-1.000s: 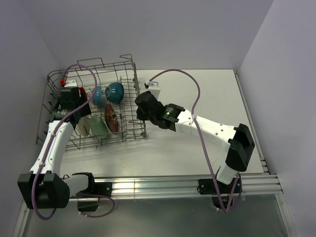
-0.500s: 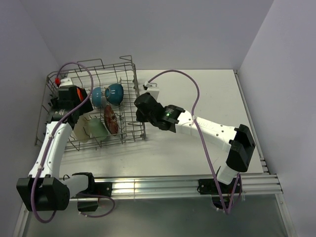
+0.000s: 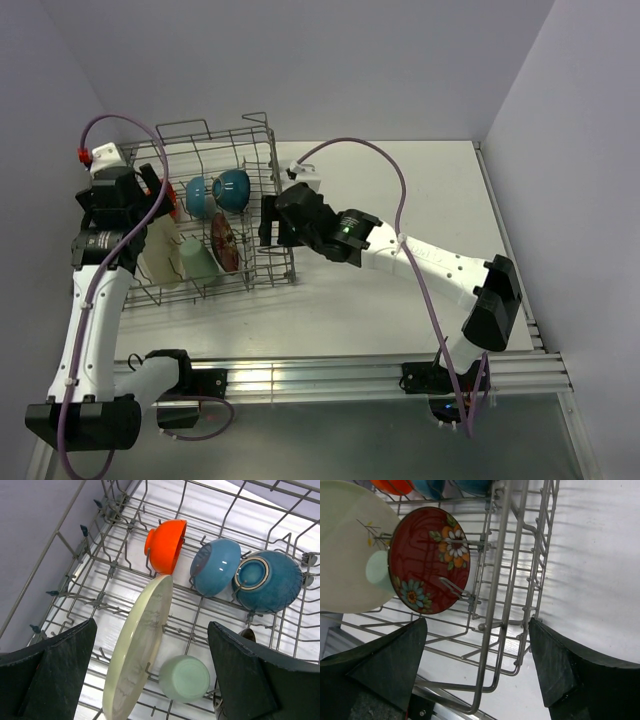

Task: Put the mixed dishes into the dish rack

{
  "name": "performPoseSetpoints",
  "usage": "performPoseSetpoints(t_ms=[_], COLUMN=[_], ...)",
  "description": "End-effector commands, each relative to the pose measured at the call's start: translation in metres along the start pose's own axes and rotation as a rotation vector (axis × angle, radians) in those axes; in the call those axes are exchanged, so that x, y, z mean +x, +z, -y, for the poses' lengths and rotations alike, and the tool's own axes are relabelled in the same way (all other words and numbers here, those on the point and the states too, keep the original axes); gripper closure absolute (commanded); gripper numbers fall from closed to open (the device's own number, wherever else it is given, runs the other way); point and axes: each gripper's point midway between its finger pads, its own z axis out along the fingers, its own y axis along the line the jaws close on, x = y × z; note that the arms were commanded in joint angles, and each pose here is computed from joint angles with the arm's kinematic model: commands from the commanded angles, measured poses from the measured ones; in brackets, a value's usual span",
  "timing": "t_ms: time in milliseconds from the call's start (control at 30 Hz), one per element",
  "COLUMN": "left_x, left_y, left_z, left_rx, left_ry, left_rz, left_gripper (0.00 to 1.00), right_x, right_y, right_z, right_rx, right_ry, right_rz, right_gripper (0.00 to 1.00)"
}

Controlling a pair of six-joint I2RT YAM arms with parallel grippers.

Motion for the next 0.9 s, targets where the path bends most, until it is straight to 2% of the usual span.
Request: performPoseSetpoints(t_ms=[0,233,433,567,700,767,833,867], left_x=[-0.036,-0.066,-0.069,-0.061,-0.045,-0.030,-0.027,-0.012], left_y=[-0.027,-0.066,-0.096,-0.109,-0.120,-0.120,-0.134,-0.131], left_z=[-0.005,0.019,0.059,0.083,0.107,0.114,0.127,0.131], left_rx=[0.003,0.186,0.452,0.615,0.777,0.826,0.943,0.971], left_ry=[-0.066,-0.109,-0.138,-0.162,-0.189,-0.206,-0.233,-0.245], left_rz=[0.109,0.155,0.139,0.121,0.052,0.009,-0.008,-0.051], left_gripper=[0.01,0.01,0.01,0.01,0.01,0.01,0.01,0.01], right_x=[-0.039,-0.059,-0.072,-0.075,-0.073,-0.062,-0.049,-0.042], right_y=[-0.030,-0.042,-0.063,-0.088,-0.110,-0.119,-0.124,-0.124], right_z=[-0.016,-0.018,-0.010,-0.001,0.008,0.018,0.027,0.030], right_rx=[-0.064,-0.061,-0.060,-0.085,-0.129,-0.146,-0.178,-0.187], right_ry=[0.001,-0.015,-0.019,-0.034,-0.035,-0.050,-0.053,-0.053], right_rz=[0.087,0.121,0.157,0.176,0.204,0.201,0.198,0.192], right_gripper=[0.10,0.07,0.05,0.05,0.05,0.05,0.05,0.05])
